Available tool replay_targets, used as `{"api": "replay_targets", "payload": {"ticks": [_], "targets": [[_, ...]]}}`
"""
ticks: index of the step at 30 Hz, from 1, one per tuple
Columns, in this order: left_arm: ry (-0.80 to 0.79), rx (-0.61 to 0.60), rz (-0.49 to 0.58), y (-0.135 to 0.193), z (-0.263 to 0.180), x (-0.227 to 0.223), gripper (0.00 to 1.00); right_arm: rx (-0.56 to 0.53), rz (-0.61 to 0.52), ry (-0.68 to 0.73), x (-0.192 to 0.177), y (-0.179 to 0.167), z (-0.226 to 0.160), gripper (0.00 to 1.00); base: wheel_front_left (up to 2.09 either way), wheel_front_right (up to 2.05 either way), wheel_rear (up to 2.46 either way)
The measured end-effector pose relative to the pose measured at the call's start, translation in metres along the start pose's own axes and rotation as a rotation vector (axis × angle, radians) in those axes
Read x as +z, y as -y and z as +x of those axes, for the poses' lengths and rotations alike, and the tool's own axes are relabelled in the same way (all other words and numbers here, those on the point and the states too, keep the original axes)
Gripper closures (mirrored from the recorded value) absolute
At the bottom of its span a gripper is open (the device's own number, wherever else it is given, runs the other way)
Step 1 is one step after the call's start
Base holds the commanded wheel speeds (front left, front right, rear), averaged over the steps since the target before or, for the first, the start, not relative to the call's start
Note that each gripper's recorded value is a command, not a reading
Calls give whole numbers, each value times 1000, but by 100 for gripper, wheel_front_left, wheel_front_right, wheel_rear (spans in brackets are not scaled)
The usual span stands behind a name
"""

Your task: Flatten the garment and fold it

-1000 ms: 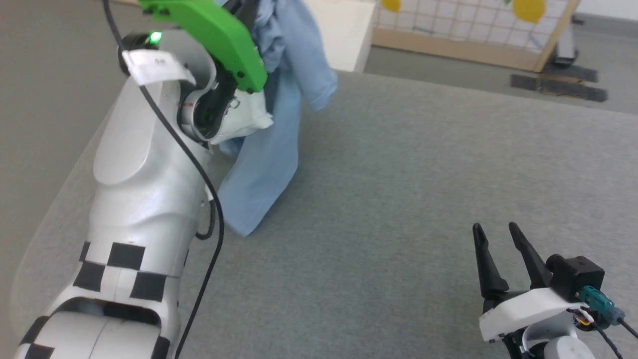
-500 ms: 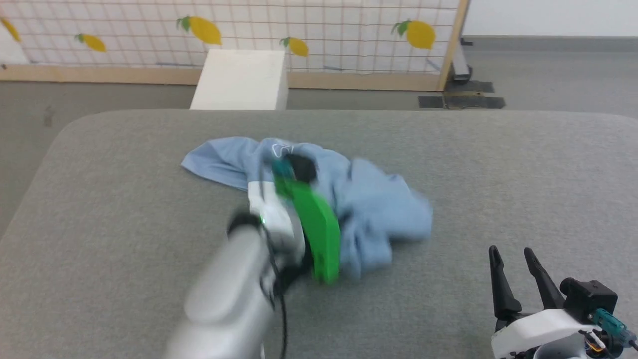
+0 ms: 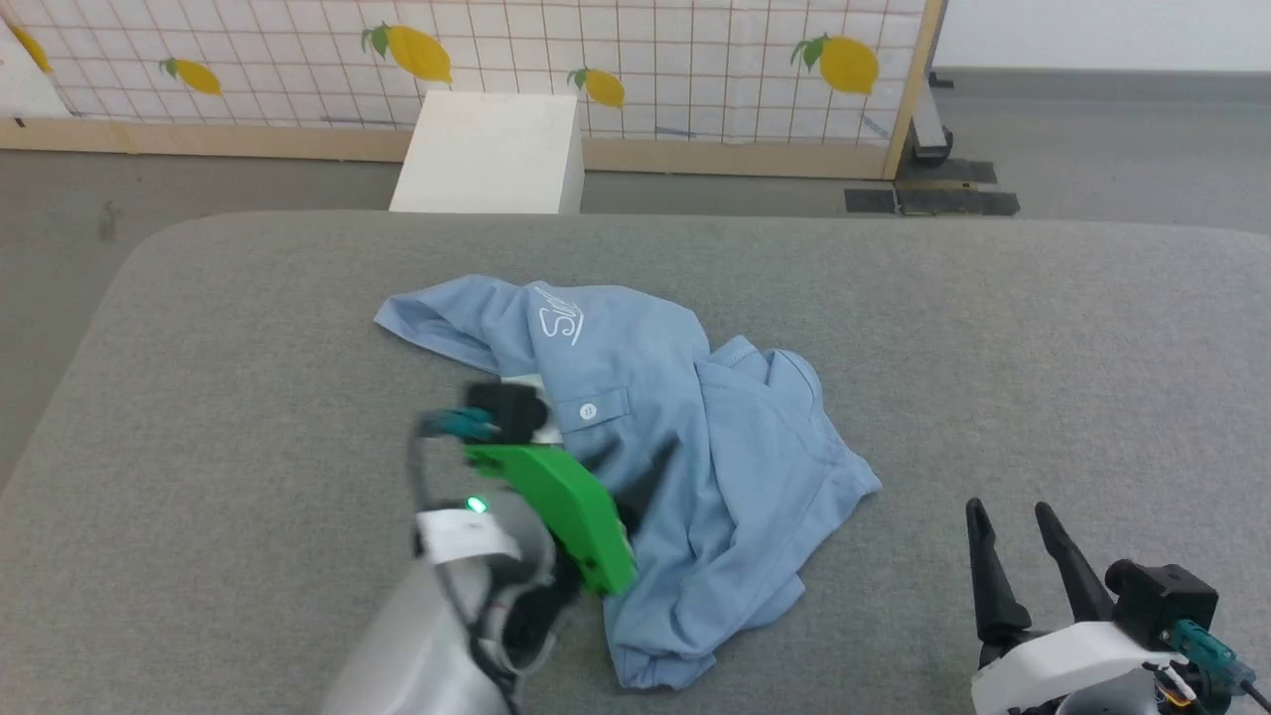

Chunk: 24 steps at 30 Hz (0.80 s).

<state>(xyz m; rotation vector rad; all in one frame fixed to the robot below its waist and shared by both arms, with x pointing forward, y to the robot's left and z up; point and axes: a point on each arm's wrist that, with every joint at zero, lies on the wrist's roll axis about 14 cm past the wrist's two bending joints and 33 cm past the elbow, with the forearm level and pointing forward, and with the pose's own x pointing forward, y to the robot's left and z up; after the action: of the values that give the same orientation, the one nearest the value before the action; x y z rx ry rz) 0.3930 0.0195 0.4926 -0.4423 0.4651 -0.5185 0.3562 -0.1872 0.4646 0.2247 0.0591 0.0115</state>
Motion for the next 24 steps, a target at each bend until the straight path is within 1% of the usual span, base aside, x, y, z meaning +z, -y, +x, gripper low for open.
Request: {"api": "replay_targets", "payload": {"ticks": [1,2,4,5,6,8,11,13,16,21,24], "targets": [[82,11,7,-4,-4,18,0,5,0,0,0,-2,0,0,0,0,0],[182,32,36,-10,-12,40,0,12,0,0,0,-4,0,0,0,0,0],[357,93,101,-27,-31,75,0,23,0,-5,0,-8,1,0,0,0,0],[442,136,150,-38,-43,90,0,29,0,-12,-1,-10,2,0,0,0,0],[500,195,206,-51,-55,98,0,36,0,-23,-3,-12,2,0,0,0,0],[588,282,256,-71,-75,101,0,44,-1,-52,-8,-14,3,0,0,0,0],[580,363,283,-91,-90,74,0,47,1,-117,-18,-16,4,0,0,0,0],[551,412,248,-101,-95,53,0,51,0,-166,-24,-17,9,0,0,0,0],[529,464,200,-109,-100,34,0,79,-25,-247,-27,-26,24,0,0,0,0],[527,483,160,-111,-98,27,0,153,-155,-403,-22,-53,65,0,0,0,0],[523,499,144,-115,-97,23,0,153,-268,-587,-40,-50,79,0,0,0,0]]}}
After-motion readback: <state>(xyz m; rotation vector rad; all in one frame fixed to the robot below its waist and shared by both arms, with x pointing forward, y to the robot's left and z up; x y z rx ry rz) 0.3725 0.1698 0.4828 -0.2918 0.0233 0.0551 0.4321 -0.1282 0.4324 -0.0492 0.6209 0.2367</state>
